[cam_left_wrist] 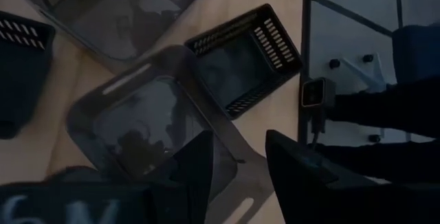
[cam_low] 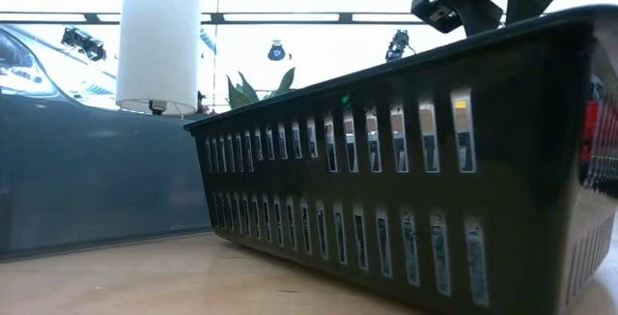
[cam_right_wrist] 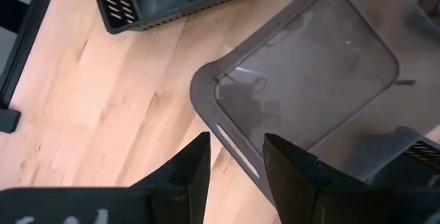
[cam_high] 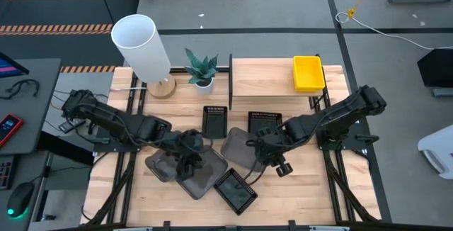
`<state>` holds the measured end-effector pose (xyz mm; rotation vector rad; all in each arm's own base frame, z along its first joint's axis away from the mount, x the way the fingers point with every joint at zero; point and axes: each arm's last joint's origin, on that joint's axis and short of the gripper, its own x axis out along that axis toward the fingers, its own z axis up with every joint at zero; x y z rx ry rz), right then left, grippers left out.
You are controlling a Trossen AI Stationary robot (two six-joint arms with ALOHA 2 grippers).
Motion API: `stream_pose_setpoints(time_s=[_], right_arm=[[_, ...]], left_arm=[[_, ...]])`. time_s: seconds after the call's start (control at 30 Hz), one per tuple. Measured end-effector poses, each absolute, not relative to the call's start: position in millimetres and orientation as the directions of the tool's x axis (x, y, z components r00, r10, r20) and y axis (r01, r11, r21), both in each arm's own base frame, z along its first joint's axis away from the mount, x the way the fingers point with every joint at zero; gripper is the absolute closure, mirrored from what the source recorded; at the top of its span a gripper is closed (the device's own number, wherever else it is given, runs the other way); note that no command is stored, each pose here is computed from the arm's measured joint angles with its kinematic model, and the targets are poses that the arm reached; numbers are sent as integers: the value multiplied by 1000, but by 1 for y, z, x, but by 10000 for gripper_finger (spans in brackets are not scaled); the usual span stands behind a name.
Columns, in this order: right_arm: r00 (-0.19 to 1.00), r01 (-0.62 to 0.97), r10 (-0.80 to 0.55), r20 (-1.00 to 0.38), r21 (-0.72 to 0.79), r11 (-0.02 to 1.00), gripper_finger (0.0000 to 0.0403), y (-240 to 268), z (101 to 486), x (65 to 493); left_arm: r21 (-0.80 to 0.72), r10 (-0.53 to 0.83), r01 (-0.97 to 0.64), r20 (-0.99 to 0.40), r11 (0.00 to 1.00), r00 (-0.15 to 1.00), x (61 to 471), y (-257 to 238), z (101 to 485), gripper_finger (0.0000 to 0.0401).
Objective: Stack baskets on shelf by color
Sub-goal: Stack the middle gray bin on top of the gray bin
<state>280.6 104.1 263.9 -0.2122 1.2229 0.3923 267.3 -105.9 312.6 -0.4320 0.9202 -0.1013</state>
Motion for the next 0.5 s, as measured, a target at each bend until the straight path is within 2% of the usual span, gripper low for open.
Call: stream_pose_setpoints(time_s=[0.27, 0.5], right_arm=[[375, -347, 76, -924, -63, 936, 264, 94, 288, 263], [497, -260, -42, -866, -195, 946, 264, 80, 315, 243]], left_arm=[[-446, -285, -144, -756, 883, 589, 259, -134, 308, 259], [-459, -305, -229, -815, 858, 492, 257, -170, 283, 259]])
